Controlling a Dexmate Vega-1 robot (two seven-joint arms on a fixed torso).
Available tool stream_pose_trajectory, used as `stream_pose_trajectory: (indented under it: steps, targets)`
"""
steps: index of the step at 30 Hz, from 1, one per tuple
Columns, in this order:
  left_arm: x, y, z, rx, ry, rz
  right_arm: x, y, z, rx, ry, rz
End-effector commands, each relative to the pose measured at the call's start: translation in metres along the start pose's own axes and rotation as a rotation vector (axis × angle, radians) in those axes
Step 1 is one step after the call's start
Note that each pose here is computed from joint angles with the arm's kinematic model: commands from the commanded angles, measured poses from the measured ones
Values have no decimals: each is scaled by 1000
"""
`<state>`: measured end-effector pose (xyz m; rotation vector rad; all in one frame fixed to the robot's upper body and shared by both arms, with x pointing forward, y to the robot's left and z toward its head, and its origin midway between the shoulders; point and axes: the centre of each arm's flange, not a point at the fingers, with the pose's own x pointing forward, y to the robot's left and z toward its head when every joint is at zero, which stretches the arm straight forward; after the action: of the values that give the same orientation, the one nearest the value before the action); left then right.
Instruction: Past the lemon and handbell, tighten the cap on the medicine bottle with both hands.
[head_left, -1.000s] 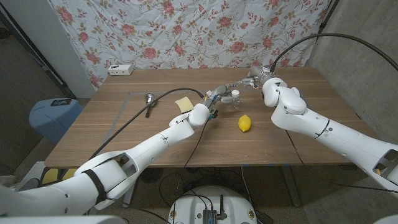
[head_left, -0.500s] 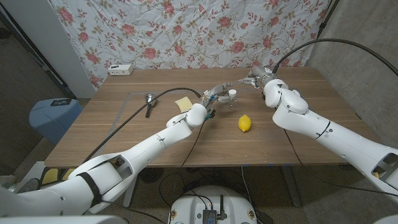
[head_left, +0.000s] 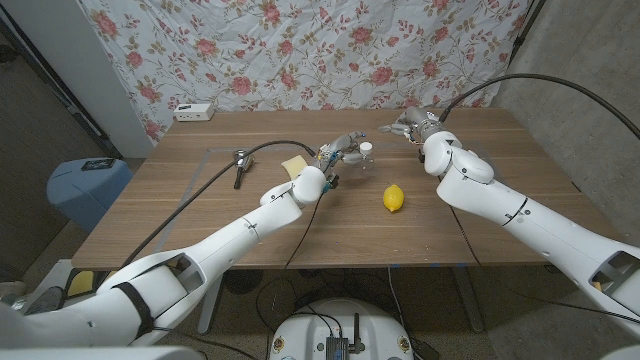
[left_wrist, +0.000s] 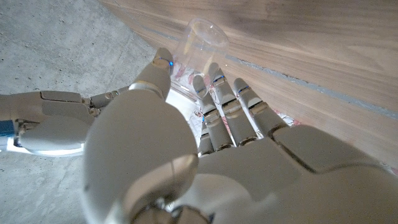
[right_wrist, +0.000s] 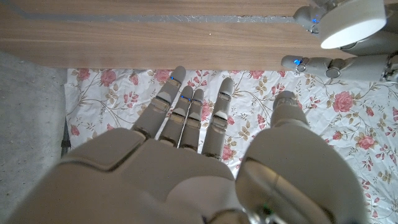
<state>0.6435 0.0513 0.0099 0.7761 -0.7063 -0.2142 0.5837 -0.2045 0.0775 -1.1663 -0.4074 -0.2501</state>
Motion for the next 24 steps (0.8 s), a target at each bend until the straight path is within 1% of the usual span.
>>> stream_pose_trajectory:
  steps: [1,8,11,16,21,24]
  targets:
    - [-8,10,-9,7,25,29,6,5,-8,110,7,-34]
    - [-11,13,-12,11,31,42,9,7,-14,158,4,-45]
    - [-12,14,-14,14,32,41,12,8,-20,202,-15,-27]
    - [-14,16,-17,18,40,43,16,11,-26,245,-26,-17]
    - [-16,17,-19,27,33,51,18,13,-31,290,-28,-20]
    - [-18,19,-21,28,38,67,19,14,-33,302,-11,-23]
